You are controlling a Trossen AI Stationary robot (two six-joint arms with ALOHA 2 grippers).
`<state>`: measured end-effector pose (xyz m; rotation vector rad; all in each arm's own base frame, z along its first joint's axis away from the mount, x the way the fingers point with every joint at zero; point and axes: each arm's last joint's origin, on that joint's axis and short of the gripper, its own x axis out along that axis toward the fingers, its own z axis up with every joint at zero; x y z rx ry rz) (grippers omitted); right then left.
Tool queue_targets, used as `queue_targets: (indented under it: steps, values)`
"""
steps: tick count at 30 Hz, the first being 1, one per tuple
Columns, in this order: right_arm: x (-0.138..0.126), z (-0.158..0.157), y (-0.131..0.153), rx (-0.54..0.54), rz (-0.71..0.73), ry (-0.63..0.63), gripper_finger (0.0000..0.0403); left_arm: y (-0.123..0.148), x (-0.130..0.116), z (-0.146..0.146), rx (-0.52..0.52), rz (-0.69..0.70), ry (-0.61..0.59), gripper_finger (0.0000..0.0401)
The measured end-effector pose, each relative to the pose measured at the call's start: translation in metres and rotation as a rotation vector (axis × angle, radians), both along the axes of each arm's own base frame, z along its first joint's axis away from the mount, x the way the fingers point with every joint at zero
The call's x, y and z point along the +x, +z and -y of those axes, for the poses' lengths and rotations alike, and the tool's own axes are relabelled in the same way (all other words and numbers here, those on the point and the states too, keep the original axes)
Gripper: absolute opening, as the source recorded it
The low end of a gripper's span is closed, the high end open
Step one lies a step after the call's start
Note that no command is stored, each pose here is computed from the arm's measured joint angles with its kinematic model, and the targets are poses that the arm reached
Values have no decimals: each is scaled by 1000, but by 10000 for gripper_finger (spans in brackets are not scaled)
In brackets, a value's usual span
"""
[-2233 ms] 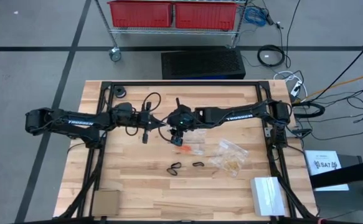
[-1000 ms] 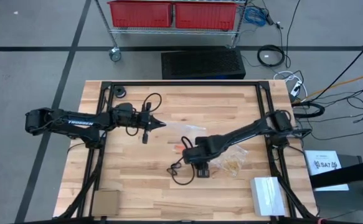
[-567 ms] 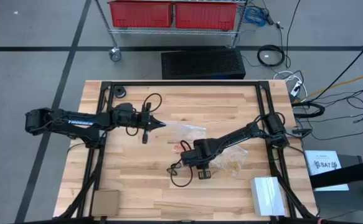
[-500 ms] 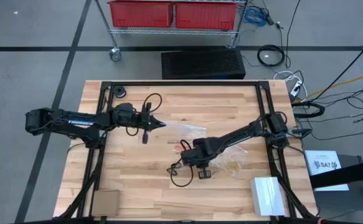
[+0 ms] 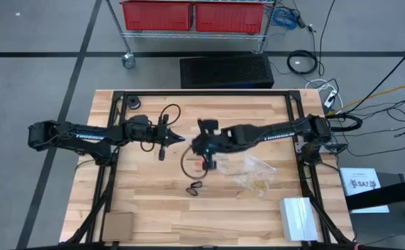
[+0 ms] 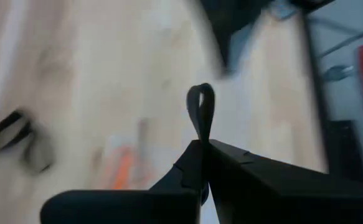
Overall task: Sort rubber bands
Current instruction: Put the black rubber band into the top left transparent zip lock bag
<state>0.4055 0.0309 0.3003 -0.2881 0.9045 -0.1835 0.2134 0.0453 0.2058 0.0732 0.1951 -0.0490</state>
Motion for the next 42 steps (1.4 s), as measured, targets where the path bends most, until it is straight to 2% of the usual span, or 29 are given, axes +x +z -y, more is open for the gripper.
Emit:
queue_targets:
  steps: [4,8,16,28,36,42]
  values:
    - [3,17,3,-26,25,-34,1,-1,0,0,-2,-11,0,2]
    - [5,26,0,13,19,-32,1,-1,0,0,-2,-11,0,2]
    - [11,22,-14,55,-17,-36,0,-1,0,0,6,-13,-2,2]
    - [10,22,-11,143,35,-151,0,-1,0,0,5,-15,-1,2]
    - [10,19,-10,108,65,-220,0,-2,0,0,4,-17,-1,2]
    - [10,13,-13,112,60,-209,0,-2,0,0,4,-18,-1,2]
